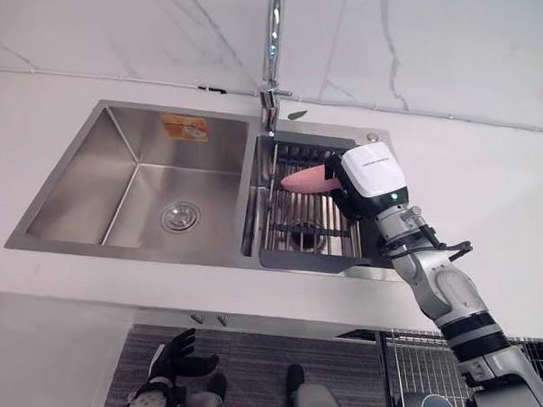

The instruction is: Walk over to the sink, pick up the cup, carry it to the dishwasher, place the cup inside the dishwasher, then close the dishwasher door

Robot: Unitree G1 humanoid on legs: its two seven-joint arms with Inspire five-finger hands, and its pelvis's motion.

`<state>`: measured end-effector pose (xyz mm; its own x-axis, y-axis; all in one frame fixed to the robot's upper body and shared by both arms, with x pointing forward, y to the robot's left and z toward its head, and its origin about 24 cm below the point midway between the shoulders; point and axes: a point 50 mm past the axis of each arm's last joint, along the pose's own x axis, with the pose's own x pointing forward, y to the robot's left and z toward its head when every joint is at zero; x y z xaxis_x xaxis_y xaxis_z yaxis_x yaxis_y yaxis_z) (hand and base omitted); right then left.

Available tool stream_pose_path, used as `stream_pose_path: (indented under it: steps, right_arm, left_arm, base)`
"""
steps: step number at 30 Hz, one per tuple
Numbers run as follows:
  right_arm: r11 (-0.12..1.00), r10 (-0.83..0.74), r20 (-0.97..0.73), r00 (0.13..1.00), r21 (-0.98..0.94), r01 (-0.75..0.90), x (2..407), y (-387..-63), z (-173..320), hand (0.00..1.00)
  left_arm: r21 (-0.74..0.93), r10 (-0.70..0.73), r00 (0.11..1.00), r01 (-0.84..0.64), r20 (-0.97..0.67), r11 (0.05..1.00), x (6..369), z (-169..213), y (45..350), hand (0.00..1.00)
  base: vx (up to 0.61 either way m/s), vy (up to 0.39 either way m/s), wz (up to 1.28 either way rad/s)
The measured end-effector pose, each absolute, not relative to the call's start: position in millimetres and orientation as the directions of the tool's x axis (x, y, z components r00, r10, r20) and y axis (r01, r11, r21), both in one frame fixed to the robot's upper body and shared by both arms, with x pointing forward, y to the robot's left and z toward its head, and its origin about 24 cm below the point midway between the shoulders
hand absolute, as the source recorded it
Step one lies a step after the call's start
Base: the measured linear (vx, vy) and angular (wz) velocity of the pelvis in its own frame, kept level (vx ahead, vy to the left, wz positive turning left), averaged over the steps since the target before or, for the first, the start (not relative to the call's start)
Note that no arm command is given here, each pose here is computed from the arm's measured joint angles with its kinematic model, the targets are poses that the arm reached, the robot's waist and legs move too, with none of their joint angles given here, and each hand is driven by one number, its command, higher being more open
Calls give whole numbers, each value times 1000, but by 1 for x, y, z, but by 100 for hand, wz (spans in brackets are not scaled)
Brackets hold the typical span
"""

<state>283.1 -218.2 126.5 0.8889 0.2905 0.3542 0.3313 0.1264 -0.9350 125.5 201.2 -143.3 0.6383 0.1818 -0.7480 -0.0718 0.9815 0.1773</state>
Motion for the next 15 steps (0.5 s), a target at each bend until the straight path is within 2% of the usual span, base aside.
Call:
stream_pose_path:
  steps: [10,15]
  right_arm:
    - [149,306,376,875,-926,346,269,-217,128,30]
    - [201,265,465,844,-883,423,257,-218,143,30]
  left_arm:
    - [178,184,627,-72,-757,981,123,-145,202,90]
    - [179,185,609,-71,-771,981,119,-147,202,90]
  base:
    - [-8,0,-8]
    - [-1,-4,-12]
